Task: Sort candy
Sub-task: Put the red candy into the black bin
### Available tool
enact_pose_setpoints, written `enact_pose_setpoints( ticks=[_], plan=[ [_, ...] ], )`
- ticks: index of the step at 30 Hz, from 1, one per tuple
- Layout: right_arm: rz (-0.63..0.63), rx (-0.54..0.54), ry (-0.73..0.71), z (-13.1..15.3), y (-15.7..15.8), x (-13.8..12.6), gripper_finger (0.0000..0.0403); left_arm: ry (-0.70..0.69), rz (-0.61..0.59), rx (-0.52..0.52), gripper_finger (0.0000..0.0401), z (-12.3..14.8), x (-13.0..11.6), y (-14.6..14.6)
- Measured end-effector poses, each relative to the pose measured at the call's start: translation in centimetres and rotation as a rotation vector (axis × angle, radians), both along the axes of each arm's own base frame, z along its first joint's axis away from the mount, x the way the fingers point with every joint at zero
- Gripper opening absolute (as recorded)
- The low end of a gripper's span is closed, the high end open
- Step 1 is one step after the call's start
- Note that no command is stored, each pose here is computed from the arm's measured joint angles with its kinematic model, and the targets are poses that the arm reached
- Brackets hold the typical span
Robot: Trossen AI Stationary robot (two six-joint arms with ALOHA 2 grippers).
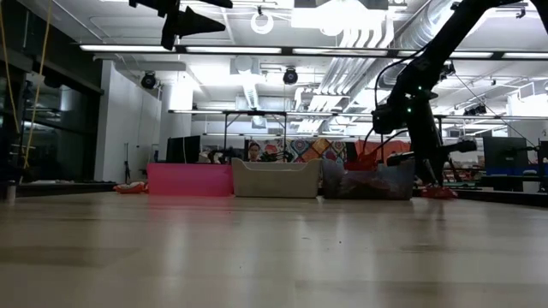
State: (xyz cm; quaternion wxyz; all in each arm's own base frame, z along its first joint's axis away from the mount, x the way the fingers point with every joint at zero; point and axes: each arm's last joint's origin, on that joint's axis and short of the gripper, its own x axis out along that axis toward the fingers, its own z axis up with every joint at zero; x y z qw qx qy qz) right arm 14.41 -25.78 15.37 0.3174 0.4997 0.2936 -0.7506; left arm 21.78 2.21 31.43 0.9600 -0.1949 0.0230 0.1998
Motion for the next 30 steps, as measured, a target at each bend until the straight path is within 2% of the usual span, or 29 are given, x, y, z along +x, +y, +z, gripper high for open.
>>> enact_pose_setpoints(
  ticks=[7,15,19,23,26,30],
  plan=[
    [0.026,-0.054,-0.014,1.4,0.3,0.1,0.0008,0.0,0.0,0.0,0.0202,0.0,0.0,0.0],
    [0.023,-0.249,-0.089,5.6,0.8,-0.5,0.0001,-0.001,-0.035,-0.004,0.0202,0.0,0.0,-0.1],
    [0.066,-0.323,-0.131,8.1,1.7,-0.9,0.0001,-0.001,-0.036,-0.004,0.0202,0.0,0.0,-0.1],
    [0.226,-0.396,-0.149,10.9,3.7,-0.8,0.0001,-0.001,-0.114,-0.014,0.0202,0.0,0.1,-0.3],
    [0.454,-0.479,-0.151,13.5,6.0,-0.2,0.0,0.004,-0.189,-0.002,0.0202,0.0,0.1,-0.5],
    [0.775,-0.592,-0.179,16.6,9.9,0.6,0.0,0.006,-0.22,-0.001,0.0202,0.0,0.2,-0.6]
  ],
)
